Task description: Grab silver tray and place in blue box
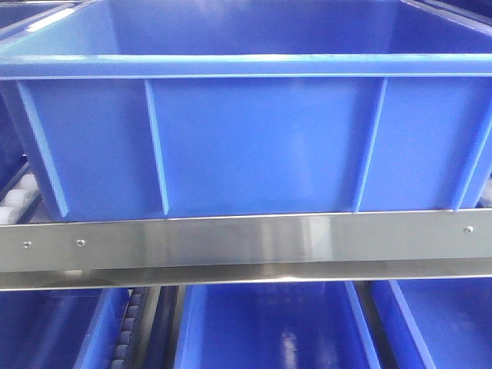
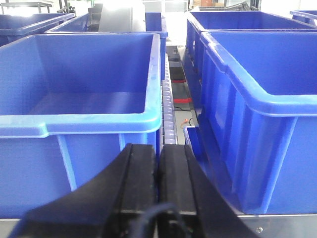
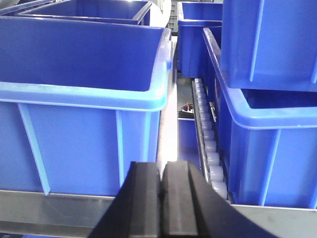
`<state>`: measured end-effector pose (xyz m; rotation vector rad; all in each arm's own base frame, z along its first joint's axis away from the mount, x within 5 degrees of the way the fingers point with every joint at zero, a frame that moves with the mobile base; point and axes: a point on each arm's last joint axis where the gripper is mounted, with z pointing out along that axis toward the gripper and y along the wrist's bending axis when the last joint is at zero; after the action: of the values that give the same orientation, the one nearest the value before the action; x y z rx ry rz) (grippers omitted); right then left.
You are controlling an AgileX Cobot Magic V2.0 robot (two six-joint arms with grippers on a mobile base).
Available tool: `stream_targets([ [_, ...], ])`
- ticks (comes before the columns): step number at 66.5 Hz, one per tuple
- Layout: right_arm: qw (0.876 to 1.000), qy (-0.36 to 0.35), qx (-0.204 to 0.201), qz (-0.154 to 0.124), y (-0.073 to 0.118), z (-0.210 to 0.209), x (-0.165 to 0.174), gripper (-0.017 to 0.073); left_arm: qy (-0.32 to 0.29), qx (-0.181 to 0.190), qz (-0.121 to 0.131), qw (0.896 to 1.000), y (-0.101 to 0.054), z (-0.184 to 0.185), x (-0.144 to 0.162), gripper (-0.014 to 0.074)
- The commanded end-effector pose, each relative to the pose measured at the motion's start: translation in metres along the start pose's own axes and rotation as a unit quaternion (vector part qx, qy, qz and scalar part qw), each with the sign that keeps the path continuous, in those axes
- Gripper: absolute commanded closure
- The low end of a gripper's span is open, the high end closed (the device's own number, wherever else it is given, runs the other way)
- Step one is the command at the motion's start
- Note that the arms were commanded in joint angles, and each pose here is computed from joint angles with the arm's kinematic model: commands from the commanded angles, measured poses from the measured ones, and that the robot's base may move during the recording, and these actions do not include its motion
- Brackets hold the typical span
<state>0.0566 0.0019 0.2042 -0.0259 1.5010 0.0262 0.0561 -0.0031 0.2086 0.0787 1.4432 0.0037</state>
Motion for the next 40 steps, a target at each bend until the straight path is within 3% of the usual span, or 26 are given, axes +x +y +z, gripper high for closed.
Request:
stream_targets([
  [1, 0.998, -0.061, 0.002, -0.001, -0.0002, -0.0028, -0.0151, 0.0505, -0.039, 0.0, -0.003, 0.999, -0.0003, -0.0014, -0.0023, 0.06],
  [27, 0.998, -0.061, 0.002, -0.001, -0.0002, -0.0028, -0.0151, 0.0505, -0.039, 0.0, -0.005, 0.999, -0.0003, -0.0014, -0.0023, 0.06],
  [40, 0.998, -0.061, 0.002, -0.001, -0.0002, -0.0028, -0.0151, 0.0505, -0.04, 0.028, -0.009, 0.999, -0.0034, -0.0015, -0.0025, 0.06],
])
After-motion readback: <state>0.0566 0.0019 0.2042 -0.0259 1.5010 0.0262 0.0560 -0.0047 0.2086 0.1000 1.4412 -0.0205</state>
